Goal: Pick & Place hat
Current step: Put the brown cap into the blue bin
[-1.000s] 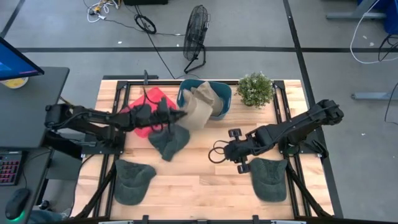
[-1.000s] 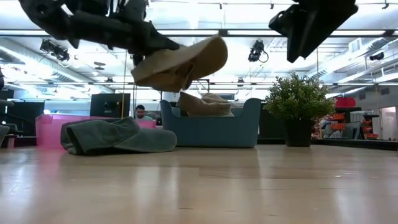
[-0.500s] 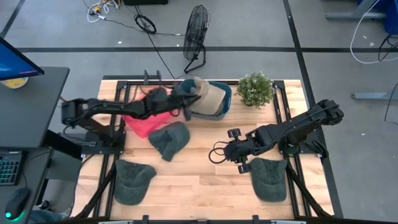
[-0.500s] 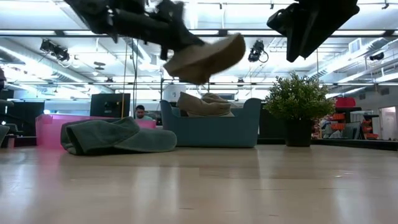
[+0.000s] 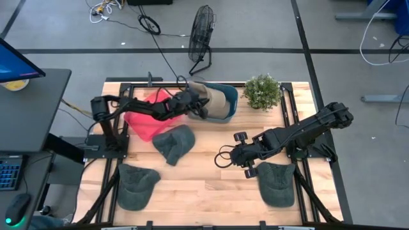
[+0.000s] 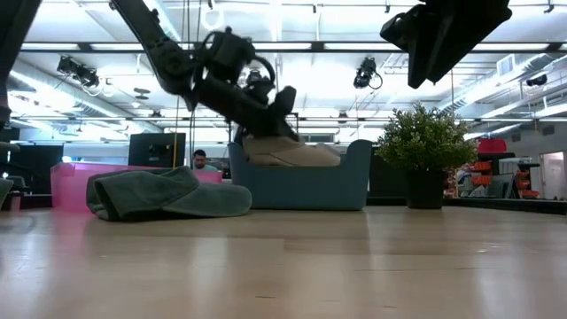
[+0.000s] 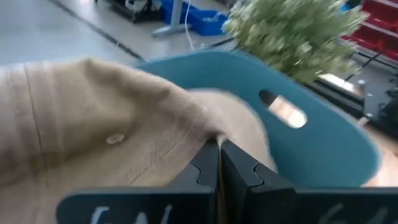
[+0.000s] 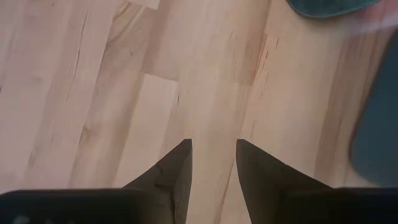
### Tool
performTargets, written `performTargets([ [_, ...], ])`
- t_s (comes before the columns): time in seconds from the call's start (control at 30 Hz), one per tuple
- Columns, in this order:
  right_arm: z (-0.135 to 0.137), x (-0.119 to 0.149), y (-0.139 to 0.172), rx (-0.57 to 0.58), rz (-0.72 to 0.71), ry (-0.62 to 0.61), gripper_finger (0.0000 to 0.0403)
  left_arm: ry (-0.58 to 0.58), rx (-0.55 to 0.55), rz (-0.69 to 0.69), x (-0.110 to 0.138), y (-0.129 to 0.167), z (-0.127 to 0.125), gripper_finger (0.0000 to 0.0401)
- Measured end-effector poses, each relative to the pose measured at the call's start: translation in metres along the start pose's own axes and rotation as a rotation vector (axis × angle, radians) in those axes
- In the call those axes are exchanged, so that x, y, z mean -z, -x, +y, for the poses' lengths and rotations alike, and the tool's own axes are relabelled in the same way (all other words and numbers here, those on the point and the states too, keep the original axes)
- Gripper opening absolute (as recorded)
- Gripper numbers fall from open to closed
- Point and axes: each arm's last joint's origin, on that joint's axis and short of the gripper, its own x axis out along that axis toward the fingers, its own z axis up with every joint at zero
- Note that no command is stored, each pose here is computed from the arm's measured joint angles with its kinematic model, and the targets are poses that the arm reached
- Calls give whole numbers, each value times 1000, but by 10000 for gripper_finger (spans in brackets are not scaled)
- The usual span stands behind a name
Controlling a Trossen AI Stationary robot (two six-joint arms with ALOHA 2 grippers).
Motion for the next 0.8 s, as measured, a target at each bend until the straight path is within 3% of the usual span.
performTargets([
  [0.17, 0, -1, 0, 0, -10, -2, 127, 36, -29, 30, 11, -10, 11, 18],
  [0.47, 0, -3, 0, -1, -31, -5, 127, 5, -50, 49, 14, -12, 17, 71],
  [0.8, 0, -3, 0, -2, -32, -9, 127, -62, -12, -59, -23, 11, 7, 134],
])
